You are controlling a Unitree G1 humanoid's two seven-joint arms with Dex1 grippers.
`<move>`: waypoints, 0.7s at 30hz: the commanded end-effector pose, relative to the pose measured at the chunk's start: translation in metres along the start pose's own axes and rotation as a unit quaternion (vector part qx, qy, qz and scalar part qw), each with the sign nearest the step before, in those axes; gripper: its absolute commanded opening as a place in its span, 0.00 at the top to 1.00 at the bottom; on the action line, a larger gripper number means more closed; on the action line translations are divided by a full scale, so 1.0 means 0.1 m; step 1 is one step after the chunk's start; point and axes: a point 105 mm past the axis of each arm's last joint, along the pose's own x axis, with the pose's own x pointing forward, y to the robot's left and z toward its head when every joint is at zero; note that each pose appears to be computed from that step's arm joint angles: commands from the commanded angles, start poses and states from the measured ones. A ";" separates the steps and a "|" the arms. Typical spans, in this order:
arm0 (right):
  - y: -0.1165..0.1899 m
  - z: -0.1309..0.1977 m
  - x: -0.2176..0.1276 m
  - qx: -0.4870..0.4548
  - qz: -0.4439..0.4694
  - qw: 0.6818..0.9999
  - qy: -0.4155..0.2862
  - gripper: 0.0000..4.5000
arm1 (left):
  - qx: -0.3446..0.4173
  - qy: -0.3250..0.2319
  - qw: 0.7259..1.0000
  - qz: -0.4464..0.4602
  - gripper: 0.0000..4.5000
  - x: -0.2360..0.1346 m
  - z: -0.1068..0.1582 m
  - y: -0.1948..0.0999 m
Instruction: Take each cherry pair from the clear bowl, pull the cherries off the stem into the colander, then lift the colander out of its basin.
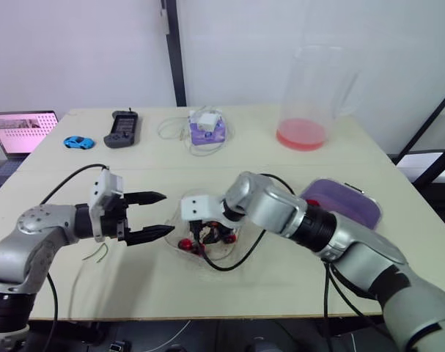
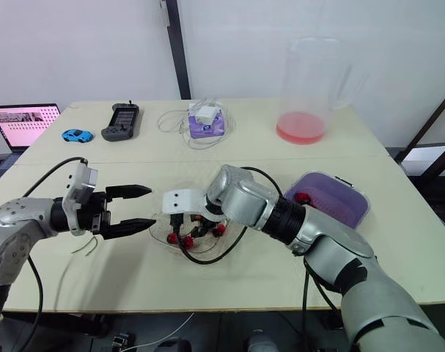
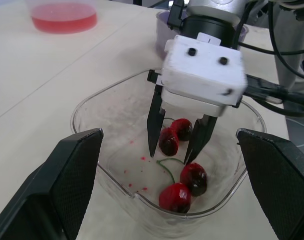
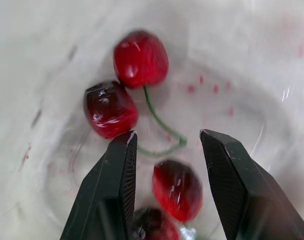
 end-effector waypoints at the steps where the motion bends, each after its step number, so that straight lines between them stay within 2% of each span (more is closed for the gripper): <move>1: -0.08 0.07 -0.09 -0.014 -0.011 1.000 0.009 0.53 | 0.022 -0.008 1.000 0.001 0.00 -0.01 0.10 -0.01; 10: -0.05 -0.10 -0.13 0.062 -0.003 0.997 0.046 0.53 | 0.020 -0.009 1.000 0.006 0.00 -0.02 0.07 -0.03; 17: -0.03 -0.19 -0.11 0.083 0.000 0.995 0.061 0.53 | 0.020 -0.011 1.000 0.000 0.00 0.02 0.07 -0.02; 20: -0.04 -0.19 -0.10 0.084 -0.002 0.995 0.059 0.71 | 0.020 -0.011 1.000 0.000 0.00 0.03 0.07 -0.01; 21: -0.04 -0.18 -0.10 0.078 -0.003 0.995 0.058 0.82 | 0.020 -0.011 1.000 0.000 0.00 0.03 0.07 -0.01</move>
